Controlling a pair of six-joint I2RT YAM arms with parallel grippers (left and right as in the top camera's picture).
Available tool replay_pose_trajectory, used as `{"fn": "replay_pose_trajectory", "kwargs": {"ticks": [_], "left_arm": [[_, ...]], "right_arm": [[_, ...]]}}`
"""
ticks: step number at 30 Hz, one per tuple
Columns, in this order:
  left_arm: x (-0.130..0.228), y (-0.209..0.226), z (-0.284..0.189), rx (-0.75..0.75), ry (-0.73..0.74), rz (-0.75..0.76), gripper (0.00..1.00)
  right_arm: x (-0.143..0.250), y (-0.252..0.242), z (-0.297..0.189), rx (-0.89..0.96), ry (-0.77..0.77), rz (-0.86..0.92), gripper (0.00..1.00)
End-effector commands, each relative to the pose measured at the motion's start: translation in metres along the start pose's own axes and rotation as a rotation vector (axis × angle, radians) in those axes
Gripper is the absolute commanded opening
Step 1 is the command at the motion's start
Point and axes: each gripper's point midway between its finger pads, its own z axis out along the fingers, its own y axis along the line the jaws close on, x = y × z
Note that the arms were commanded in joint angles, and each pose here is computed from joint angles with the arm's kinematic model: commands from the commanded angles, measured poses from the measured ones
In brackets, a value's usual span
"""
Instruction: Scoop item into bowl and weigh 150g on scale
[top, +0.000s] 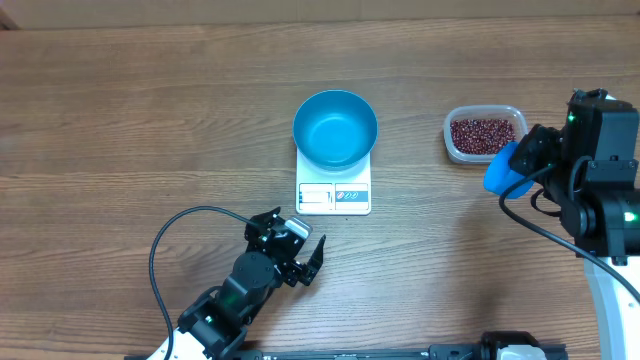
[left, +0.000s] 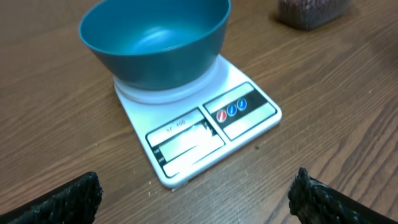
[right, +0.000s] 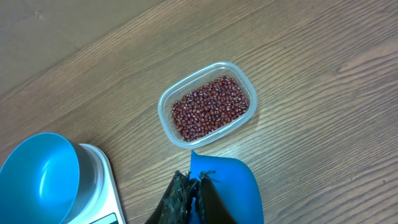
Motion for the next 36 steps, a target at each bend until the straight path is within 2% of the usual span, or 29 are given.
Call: {"fn": "replay_pose_trajectory", "kwargs": {"ticks": [1, 22, 29, 36], "left_arm": [[-0.025, 0.004, 0.0, -0.016, -0.05, -0.015, 0.99], [-0.026, 0.006, 0.0, -0.028, -0.05, 0.001, 1.0], [-0.002, 0.005, 0.0, -0.026, 0.047, 0.019, 0.99], [-0.026, 0.006, 0.0, -0.029, -0.052, 0.0, 1.0]], "right_arm": [[-0.008, 0.002, -0.007, -0.013, -0.029, 0.005, 0.04], [-0.008, 0.002, -0.007, -0.012, -0.028, 0.005, 0.04], [-0.008, 0.002, -0.007, -0.013, -0.028, 0.005, 0.04], [-0.008, 0.002, -0.007, -0.012, -0.028, 0.005, 0.04]]}}
